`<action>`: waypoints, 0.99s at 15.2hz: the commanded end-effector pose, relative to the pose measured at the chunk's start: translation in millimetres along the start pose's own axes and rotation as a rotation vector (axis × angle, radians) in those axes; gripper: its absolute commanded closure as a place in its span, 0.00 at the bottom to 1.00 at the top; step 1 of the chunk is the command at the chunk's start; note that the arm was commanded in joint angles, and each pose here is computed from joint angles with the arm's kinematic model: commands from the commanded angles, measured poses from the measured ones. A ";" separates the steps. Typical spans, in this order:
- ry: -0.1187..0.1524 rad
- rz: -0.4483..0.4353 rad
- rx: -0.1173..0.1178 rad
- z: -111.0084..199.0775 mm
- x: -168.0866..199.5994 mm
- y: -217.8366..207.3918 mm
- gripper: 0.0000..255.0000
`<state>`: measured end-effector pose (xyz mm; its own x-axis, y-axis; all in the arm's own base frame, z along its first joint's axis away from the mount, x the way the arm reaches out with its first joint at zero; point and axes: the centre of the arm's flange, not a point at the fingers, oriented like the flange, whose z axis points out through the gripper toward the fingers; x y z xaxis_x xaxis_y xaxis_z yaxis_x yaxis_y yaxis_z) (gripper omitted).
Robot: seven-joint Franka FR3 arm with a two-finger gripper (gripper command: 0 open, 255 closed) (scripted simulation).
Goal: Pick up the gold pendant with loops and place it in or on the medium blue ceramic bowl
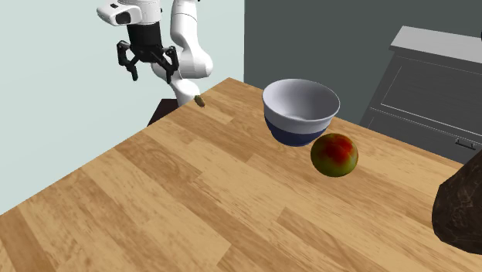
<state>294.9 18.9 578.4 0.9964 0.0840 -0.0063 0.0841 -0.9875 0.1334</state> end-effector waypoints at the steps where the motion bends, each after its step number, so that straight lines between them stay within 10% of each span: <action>1: 0.000 0.000 0.000 0.0 0.0 0.0 0.00; 11: -0.467 0.558 0.159 44.0 77.2 -84.9 0.00; 15: -0.467 0.558 0.159 62.6 69.1 -90.6 0.00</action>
<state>357.9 104.8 508.7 0.7899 -0.4626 -0.4025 -0.4669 -0.8793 0.0944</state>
